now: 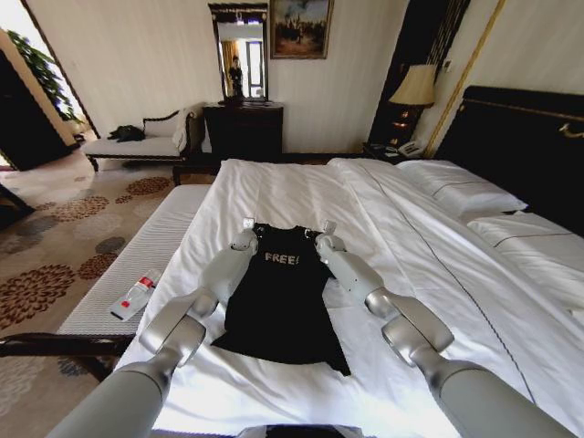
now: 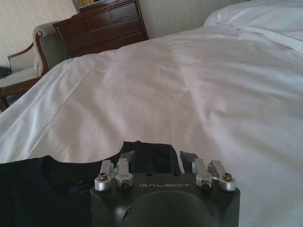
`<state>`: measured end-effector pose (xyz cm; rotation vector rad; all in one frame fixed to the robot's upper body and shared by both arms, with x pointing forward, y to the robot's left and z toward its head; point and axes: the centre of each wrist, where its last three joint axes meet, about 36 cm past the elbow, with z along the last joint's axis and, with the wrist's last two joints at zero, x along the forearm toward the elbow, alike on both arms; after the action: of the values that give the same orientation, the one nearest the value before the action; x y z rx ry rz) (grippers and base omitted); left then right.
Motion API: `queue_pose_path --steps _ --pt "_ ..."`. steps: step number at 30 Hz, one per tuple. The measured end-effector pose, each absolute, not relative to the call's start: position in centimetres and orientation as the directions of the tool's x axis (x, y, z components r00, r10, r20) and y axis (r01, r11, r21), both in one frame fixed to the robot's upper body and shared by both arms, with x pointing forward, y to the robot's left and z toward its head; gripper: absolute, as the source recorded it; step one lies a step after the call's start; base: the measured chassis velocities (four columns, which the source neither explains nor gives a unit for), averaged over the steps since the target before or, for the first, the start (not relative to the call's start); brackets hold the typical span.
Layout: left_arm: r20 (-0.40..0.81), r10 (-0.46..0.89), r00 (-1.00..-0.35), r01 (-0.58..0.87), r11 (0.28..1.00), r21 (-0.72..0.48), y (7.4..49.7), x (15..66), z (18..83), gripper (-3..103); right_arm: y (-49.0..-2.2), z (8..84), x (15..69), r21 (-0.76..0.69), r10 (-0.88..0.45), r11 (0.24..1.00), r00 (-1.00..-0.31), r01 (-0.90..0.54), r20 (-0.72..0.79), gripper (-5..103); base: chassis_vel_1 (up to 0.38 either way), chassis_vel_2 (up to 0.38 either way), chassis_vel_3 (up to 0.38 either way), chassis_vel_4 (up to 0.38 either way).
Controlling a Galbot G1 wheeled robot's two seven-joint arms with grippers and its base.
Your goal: Fold the clothes on the bed.
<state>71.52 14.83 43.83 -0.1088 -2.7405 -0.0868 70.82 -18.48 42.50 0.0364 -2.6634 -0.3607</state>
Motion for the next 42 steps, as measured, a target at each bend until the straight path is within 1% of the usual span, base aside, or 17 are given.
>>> queue_pose_path --steps 2,3,6,7,9,10,11,12,14,16,20,21,24,28,34,38,42 --pt "0.385 0.059 -0.921 0.084 0.995 0.047 15.7 71.2 44.4 72 -18.2 43.2 70.1 0.268 -0.094 0.963 -0.900 0.026 0.425 65 0.000 0.000 0.000 0.000" --pt "0.385 0.059 -0.921 0.084 0.995 0.047 15.7 71.2 44.4 72 -18.2 43.2 70.1 0.268 -0.094 0.963 -0.900 0.026 0.425 65 0.000 0.000 0.000 0.000" --pt "0.374 0.046 -0.926 0.068 0.997 0.047 16.8 70.8 45.1 88 -19.0 44.2 68.7 0.284 -0.101 0.959 -0.905 0.022 0.413 81 0.000 0.000 0.000 0.000" --pt "0.374 0.046 -0.926 0.068 0.997 0.047 16.8 70.8 45.1 88 -19.0 44.2 68.7 0.284 -0.101 0.959 -0.905 0.022 0.413 81 0.000 0.000 0.000 0.000" --pt "0.366 0.031 -0.930 0.050 0.998 0.041 18.0 70.2 45.8 97 -21.4 44.6 67.5 0.282 -0.078 0.958 -0.908 0.046 0.413 91 0.000 0.000 0.000 0.000" --pt "0.361 0.033 -0.932 0.049 0.998 0.037 18.4 69.8 46.1 97 -22.4 44.6 67.1 0.278 -0.066 0.959 -0.907 0.058 0.416 91 0.000 0.000 0.000 0.000" --pt "0.352 0.038 -0.935 0.053 0.998 0.031 19.3 68.9 46.7 99 -24.1 44.7 66.0 0.271 -0.055 0.960 -0.907 0.066 0.417 96 0.000 0.000 0.000 0.000" --pt "0.352 0.038 -0.935 0.053 0.998 0.031 19.3 68.9 46.7 99 -24.1 44.7 66.0 0.271 -0.055 0.960 -0.907 0.066 0.417 96 0.000 0.000 0.000 0.000" --pt "0.346 0.035 -0.938 0.050 0.998 0.033 21.3 66.9 47.1 100 -27.4 44.7 63.6 0.243 -0.018 0.965 -0.906 0.094 0.423 100 0.000 0.000 0.000 0.000" --pt "0.344 0.045 -0.938 0.060 0.998 0.032 21.8 65.9 47.1 100 -28.3 44.8 62.4 0.243 -0.018 0.965 -0.905 0.095 0.425 100 0.000 0.000 0.000 0.000" --pt "0.328 0.097 -0.940 0.112 0.993 0.026 23.5 60.8 46.6 100 -31.5 45.4 57.9 0.254 -0.011 0.962 -0.910 0.104 0.415 100 0.000 0.000 0.000 0.000" --pt "0.328 0.097 -0.940 0.112 0.993 0.026 23.5 60.8 46.6 100 -31.5 45.4 57.9 0.254 -0.011 0.962 -0.910 0.104 0.415 100 0.000 0.000 0.000 0.000" --pt "0.320 0.118 -0.940 0.132 0.991 0.019 25.2 57.7 45.7 100 -32.9 45.7 55.2 0.259 -0.009 0.960 -0.915 0.104 0.403 100 0.000 0.000 0.000 0.000" --pt "0.324 0.120 -0.938 0.129 0.992 0.005 29.7 51.8 43.5 100 -33.0 43.8 49.7 0.246 -0.059 0.968 -0.908 0.050 0.415 100 0.000 0.000 0.000 0.000" --pt "0.325 0.150 -0.934 0.153 0.988 -0.018 30.3 48.6 42.3 100 -33.8 42.7 47.0 0.224 -0.050 0.973 -0.912 0.046 0.407 100 0.000 0.000 0.000 0.000" --pt "0.322 0.198 -0.926 0.195 0.980 -0.042 30.3 45.1 42.2 100 -35.7 43.4 43.4 0.208 -0.041 0.977 -0.928 0.040 0.371 100 0.000 0.000 0.000 0.000" --pt "0.307 0.229 -0.924 0.220 0.973 -0.063 30.4 43.0 42.7 100 -36.2 43.0 40.4 0.217 -0.041 0.975 -0.924 0.047 0.381 100 0.000 0.000 0.000 0.000"
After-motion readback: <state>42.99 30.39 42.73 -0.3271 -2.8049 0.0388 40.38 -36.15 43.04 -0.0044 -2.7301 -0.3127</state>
